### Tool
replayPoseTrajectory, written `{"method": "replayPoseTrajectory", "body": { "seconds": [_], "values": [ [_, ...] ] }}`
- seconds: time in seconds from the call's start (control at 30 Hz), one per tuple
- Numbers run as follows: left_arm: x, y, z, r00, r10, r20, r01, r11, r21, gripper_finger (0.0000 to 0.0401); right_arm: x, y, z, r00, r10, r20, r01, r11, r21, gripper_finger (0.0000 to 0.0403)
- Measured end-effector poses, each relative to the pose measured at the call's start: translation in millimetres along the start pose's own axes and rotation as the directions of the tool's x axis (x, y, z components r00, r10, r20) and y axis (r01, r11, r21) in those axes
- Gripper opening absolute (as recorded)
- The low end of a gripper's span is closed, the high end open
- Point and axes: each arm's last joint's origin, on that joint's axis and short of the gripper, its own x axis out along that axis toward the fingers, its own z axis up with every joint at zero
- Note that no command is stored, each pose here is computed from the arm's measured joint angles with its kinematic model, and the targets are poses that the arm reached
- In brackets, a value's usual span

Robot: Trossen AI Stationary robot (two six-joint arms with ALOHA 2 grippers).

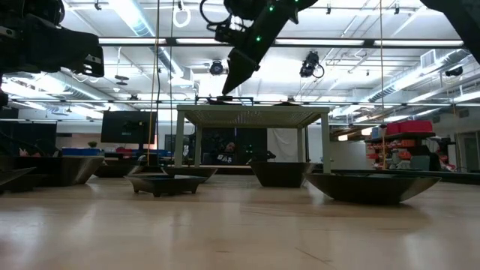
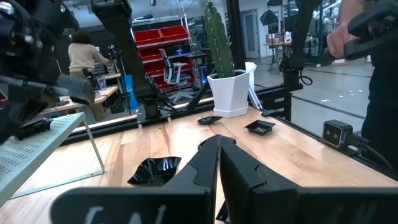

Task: Pick & Place Mini shaped plates
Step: Stack the drop shaped plate on top of the drop shaped plate on the shelf

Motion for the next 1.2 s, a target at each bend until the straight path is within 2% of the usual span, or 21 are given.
{"method": "replayPoseTrajectory", "body": {
  "seconds": [0.2,0.47,0.63,0.77,0.97,1.2],
  "values": [
    [0,0,0,1.0,0.0,0.0,0.0,1.0,0.0,0.0023,-33,-1,2,1.0,0.009,0.007,-0.009,1.0,-0.018,0.0128],
    [0,0,0,1.0,0.0,-0.001,0.0,1.0,0.0,0.0023,-74,19,6,0.998,0.062,0.005,-0.061,0.994,-0.094,0.0132],
    [0,0,0,1.0,0.0,0.0,0.0,1.0,0.0,0.0023,-86,29,3,0.996,0.088,-0.011,-0.089,0.991,-0.095,0.0133],
    [0,0,0,1.0,0.0,0.0,0.0,1.0,0.0,0.0023,-93,44,-14,0.994,0.109,-0.026,-0.112,0.986,-0.124,0.0133],
    [0,0,0,1.0,0.0,0.0,0.0,1.0,0.0,0.0023,-109,67,-54,0.987,0.148,-0.067,-0.157,0.972,-0.173,0.0133],
    [0,0,0,1.0,0.001,0.0,-0.001,1.0,0.0,0.0023,-133,89,-97,0.979,0.188,-0.081,-0.199,0.968,-0.156,0.0133]
  ]
}}
